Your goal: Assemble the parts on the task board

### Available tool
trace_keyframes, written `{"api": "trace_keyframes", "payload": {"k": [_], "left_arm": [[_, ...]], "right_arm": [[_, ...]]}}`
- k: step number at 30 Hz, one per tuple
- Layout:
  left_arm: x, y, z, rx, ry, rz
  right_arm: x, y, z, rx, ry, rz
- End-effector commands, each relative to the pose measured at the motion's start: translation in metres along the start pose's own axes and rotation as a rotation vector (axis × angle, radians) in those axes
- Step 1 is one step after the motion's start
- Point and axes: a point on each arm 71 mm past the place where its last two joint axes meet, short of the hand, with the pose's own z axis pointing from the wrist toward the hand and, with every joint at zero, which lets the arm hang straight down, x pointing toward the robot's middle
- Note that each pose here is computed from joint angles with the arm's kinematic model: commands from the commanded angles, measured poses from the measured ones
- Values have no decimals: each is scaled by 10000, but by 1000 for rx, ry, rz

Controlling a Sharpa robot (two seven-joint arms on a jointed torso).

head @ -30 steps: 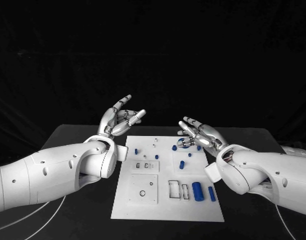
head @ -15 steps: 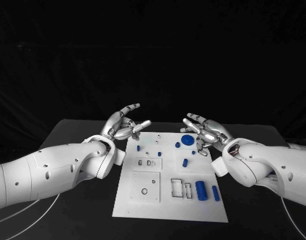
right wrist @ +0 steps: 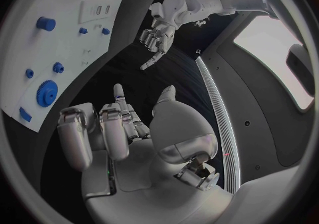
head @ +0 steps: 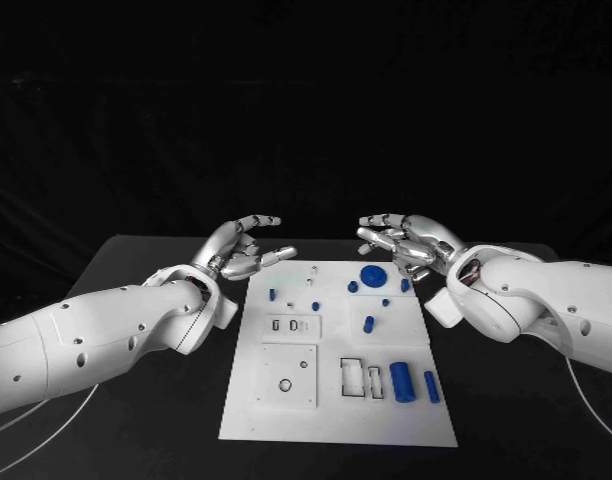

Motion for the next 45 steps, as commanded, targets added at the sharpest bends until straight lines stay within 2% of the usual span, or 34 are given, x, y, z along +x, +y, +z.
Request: {"api": "trace_keyframes", "payload": {"k": [1,7,16,25,35,45], "left_arm": [[18,-83,39,45,44,77],[-8,-129,74,58,52,89],[-20,-182,87,73,61,88],[-37,-228,93,83,62,87],[-68,-270,106,89,59,88],[-87,-274,106,91,54,91]], "right_arm": [[26,-11,27,22,58,-129],[32,-14,103,23,45,-279],[57,-10,199,-23,5,-568],[67,11,283,-15,-10,-803],[174,-67,402,44,13,-901],[215,-146,488,116,60,-946]]}}
